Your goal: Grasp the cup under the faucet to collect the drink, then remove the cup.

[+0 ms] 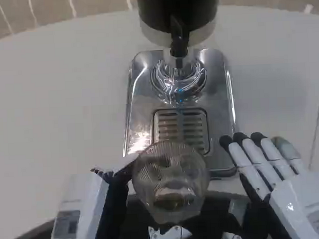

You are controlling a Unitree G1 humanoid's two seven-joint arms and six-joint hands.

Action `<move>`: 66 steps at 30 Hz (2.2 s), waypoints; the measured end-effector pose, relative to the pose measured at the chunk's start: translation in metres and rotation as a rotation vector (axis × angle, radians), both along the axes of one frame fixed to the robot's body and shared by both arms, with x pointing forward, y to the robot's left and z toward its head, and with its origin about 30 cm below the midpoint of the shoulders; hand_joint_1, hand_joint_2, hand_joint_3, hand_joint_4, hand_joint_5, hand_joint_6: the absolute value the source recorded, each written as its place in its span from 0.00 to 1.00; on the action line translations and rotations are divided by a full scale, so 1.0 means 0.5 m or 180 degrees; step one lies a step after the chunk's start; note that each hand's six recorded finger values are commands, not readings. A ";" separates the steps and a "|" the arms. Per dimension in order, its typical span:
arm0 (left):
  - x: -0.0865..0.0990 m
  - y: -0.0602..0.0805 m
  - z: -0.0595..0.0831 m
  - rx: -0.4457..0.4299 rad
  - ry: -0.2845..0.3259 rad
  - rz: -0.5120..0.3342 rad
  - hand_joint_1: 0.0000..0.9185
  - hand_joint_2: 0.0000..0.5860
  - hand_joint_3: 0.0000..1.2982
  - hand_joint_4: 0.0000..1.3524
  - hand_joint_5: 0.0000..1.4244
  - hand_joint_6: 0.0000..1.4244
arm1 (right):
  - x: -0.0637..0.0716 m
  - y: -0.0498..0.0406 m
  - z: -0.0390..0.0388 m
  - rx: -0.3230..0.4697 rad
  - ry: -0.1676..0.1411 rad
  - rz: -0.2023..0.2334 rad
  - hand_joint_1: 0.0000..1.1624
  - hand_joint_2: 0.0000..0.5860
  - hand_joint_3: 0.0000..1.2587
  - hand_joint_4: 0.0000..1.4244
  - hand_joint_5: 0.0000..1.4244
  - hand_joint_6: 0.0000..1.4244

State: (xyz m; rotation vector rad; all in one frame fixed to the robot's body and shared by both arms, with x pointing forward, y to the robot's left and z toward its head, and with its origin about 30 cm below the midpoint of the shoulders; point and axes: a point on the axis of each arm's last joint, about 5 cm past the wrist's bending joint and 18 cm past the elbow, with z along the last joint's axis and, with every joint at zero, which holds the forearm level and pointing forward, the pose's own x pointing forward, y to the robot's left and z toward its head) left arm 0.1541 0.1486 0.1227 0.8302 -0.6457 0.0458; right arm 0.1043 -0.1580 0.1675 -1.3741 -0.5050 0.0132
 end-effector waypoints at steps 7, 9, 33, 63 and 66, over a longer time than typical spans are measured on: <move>0.001 0.000 -0.002 -0.0007 0.0019 0.0006 0.73 0.14 0.89 0.95 1.00 1.00 | 0.000 0.000 0.000 0.0001 0.0001 0.0002 0.40 0.91 0.00 0.00 0.00 0.00; 0.001 0.000 -0.002 -0.0007 0.0019 0.0006 0.73 0.14 0.89 0.95 1.00 1.00 | 0.000 0.001 0.000 0.0004 0.0002 0.0007 0.40 0.91 0.00 0.00 0.00 0.00; 0.108 -0.026 0.011 -0.0042 -0.0075 0.0044 0.73 0.14 0.89 0.95 1.00 1.00 | -0.004 -0.001 -0.009 0.0078 0.0111 -0.0164 0.44 0.91 0.00 0.00 0.00 0.00; 0.307 -0.050 0.028 0.0128 0.0157 0.0139 0.73 0.14 0.89 0.95 1.00 1.00 | 0.008 -0.019 0.005 0.0064 0.0020 -0.0412 0.46 0.91 0.00 0.00 0.00 0.00; 0.314 -0.047 0.030 0.0033 0.0213 0.0177 0.72 0.14 0.89 0.95 0.99 1.00 | 0.008 -0.019 0.005 0.0068 0.0046 -0.0414 0.46 0.91 0.00 0.00 0.00 0.00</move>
